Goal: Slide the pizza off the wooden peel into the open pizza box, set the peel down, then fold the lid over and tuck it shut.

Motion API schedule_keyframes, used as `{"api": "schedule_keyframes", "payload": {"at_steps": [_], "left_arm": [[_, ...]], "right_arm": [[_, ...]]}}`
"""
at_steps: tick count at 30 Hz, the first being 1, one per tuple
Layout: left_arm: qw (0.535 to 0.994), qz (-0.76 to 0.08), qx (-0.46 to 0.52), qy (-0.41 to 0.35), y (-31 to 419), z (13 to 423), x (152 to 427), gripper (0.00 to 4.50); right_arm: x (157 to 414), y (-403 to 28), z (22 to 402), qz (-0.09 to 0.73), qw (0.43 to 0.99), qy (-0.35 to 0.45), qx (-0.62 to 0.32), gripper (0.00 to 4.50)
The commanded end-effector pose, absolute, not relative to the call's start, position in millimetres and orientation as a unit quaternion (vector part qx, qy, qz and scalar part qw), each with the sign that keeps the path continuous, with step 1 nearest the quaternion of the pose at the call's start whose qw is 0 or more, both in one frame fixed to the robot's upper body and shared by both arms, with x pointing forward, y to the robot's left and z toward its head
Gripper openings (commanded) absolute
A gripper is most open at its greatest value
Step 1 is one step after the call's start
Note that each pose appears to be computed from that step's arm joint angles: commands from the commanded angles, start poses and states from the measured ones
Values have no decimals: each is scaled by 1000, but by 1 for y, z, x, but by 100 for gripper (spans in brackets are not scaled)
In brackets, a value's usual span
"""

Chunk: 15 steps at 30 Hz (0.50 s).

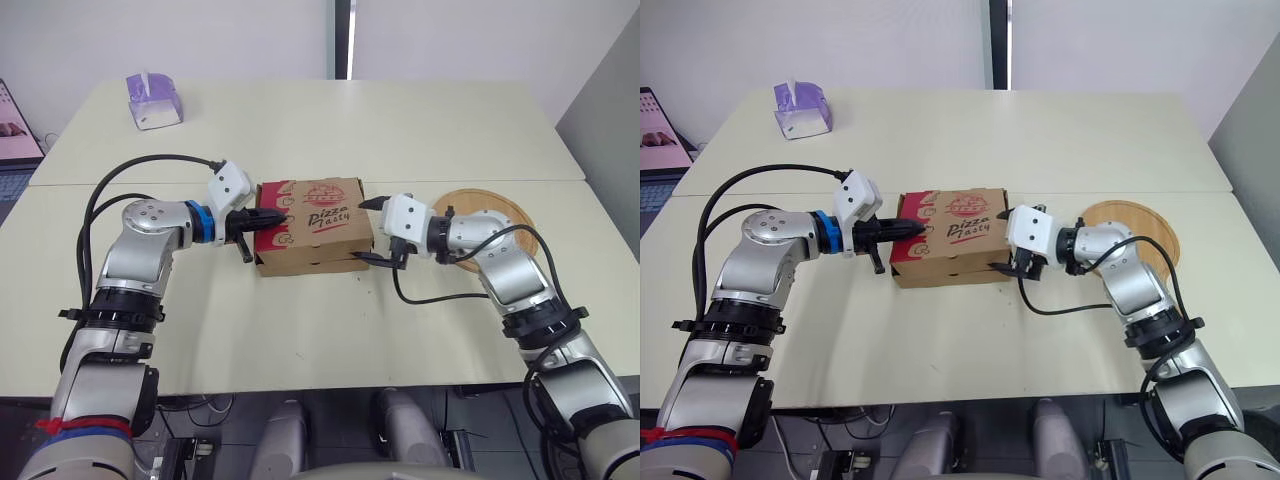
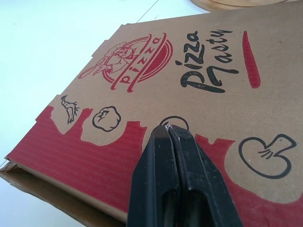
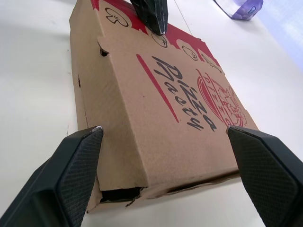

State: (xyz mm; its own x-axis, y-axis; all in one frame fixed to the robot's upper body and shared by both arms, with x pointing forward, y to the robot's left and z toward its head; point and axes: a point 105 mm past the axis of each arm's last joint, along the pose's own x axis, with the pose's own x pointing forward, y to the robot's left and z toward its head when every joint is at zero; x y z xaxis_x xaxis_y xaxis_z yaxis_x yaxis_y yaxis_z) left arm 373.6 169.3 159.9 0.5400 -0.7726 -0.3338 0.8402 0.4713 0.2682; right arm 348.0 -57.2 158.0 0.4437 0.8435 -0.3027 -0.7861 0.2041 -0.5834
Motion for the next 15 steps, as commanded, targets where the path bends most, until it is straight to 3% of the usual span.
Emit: {"api": "schedule_keyframes", "payload": {"at_steps": [1,15], "left_arm": [[851,-475,213,66,165,170,374,0],[850,-480,208,62,163,171,372,0]], "right_arm": [[351,-55,170,515,775,-67,-360,446],[351,-46,166,512,779,-78,-354,446]]}}
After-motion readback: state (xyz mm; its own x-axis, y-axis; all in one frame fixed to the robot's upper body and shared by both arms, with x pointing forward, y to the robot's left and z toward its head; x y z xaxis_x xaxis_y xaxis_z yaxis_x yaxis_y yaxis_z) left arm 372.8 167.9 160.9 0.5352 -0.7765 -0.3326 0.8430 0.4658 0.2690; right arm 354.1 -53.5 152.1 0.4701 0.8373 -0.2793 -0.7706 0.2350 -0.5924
